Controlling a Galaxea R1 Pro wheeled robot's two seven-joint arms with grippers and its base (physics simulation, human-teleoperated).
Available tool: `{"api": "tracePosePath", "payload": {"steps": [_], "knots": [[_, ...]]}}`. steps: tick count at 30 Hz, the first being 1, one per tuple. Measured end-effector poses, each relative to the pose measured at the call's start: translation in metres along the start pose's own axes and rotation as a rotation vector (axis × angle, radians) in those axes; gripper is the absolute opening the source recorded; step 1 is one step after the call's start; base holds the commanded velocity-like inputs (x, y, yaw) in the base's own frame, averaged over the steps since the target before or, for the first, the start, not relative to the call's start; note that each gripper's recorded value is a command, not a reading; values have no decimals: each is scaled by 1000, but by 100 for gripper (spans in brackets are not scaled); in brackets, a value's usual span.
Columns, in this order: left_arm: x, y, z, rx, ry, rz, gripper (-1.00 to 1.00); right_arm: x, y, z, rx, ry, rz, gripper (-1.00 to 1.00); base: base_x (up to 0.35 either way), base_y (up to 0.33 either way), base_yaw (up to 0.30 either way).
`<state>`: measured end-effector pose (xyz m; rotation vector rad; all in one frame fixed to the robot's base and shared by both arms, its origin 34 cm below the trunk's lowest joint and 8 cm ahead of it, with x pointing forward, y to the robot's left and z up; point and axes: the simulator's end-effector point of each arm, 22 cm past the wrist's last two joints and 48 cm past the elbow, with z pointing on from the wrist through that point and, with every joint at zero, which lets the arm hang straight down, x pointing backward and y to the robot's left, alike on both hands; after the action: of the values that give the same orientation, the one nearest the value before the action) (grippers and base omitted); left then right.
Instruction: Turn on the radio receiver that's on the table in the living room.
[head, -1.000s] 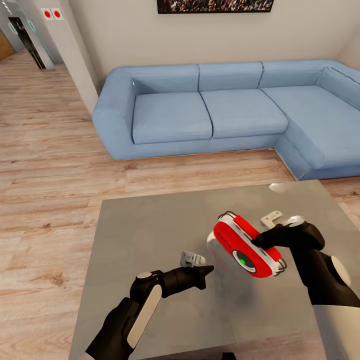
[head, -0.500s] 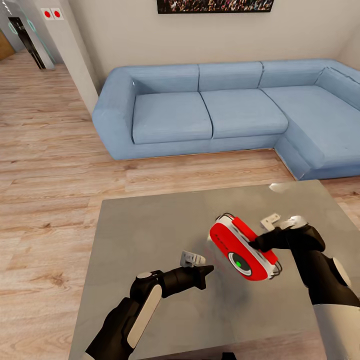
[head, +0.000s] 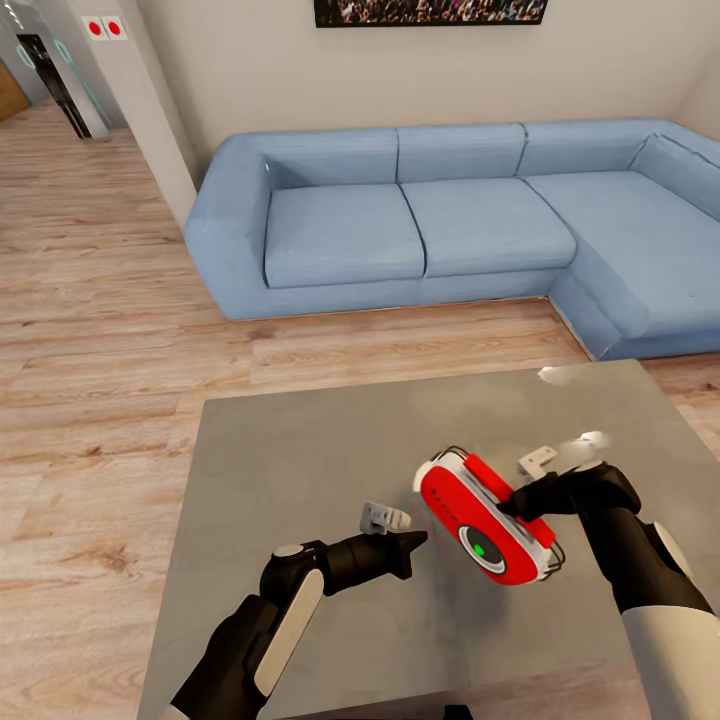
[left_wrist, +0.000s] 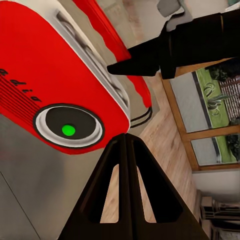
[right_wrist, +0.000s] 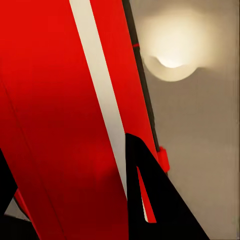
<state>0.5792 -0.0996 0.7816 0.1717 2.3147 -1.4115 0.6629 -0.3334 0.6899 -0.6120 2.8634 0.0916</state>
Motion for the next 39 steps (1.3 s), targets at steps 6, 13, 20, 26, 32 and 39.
{"api": "tracePosePath", "payload": {"steps": [6,13,20,26,32,39], "knots": [[0,0,0,0,0,0,-100,0,-7,1,33,0,-3,-100,0,0,0],[0,0,0,0,0,0,-100,0,-8,2,41,-6,-12,-100,0,0,0],[0,0,0,0,0,0,-100,6,-7,11,38,-2,-33,-100,0,0,0],[0,0,0,0,0,0,-100,4,-5,13,25,-16,-36,-100,0,0,0],[0,0,0,0,0,0,-100,10,1,19,-3,-9,-21,-100,0,0,0],[0,0,0,-1,1,-1,-100,18,0,27,-10,-10,-30,-100,0,0,0]]}}
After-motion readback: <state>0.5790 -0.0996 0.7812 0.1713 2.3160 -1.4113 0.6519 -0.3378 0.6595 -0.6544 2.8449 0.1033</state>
